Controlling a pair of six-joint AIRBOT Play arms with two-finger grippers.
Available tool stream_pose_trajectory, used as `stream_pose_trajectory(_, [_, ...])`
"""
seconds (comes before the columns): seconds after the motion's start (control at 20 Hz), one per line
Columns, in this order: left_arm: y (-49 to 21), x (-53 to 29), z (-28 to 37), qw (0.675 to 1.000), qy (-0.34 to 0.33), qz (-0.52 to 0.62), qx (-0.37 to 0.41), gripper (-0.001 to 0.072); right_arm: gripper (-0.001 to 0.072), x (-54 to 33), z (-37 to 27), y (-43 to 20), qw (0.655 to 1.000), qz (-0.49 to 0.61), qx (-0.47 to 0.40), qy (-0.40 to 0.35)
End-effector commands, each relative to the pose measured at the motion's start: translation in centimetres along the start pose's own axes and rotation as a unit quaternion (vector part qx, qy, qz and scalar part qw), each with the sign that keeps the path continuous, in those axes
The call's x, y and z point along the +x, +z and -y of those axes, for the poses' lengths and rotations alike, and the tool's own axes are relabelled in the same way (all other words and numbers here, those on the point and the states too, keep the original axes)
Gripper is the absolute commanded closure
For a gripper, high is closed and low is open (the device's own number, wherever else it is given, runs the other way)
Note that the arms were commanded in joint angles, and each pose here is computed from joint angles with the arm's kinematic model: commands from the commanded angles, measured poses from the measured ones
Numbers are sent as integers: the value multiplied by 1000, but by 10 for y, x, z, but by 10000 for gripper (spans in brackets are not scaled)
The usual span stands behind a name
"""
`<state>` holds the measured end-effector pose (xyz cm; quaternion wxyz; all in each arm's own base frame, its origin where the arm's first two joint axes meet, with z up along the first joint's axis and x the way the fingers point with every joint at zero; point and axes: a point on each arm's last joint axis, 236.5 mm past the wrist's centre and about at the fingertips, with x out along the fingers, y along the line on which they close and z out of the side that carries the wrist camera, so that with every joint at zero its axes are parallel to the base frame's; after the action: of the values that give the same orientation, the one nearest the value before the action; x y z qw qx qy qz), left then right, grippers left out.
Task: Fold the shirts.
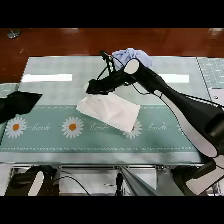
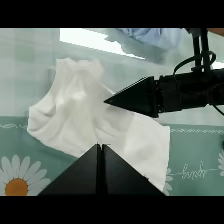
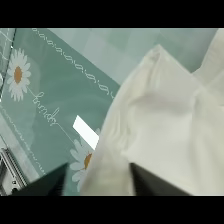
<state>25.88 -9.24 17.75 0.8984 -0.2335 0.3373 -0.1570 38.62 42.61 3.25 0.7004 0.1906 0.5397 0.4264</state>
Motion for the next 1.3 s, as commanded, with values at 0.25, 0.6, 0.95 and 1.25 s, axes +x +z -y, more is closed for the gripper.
stream_pose_trajectory(0.25, [-27,27,-26,999,15,-41,-30,657,81,-208,30,21,998,-29,-22,-44])
stream_pose_trajectory(0.6, [-27,26,-26,999,14,-42,-12,657,81,-251,188,-129,922,157,226,-271])
stream_pose_trajectory(0.95, [-27,27,-26,999,13,-42,-9,657,89,-127,173,-181,929,108,343,-92])
stream_pose_trajectory(1.25, [-27,27,-26,999,13,-41,-9,656,314,-72,155,-162,948,23,310,-62])
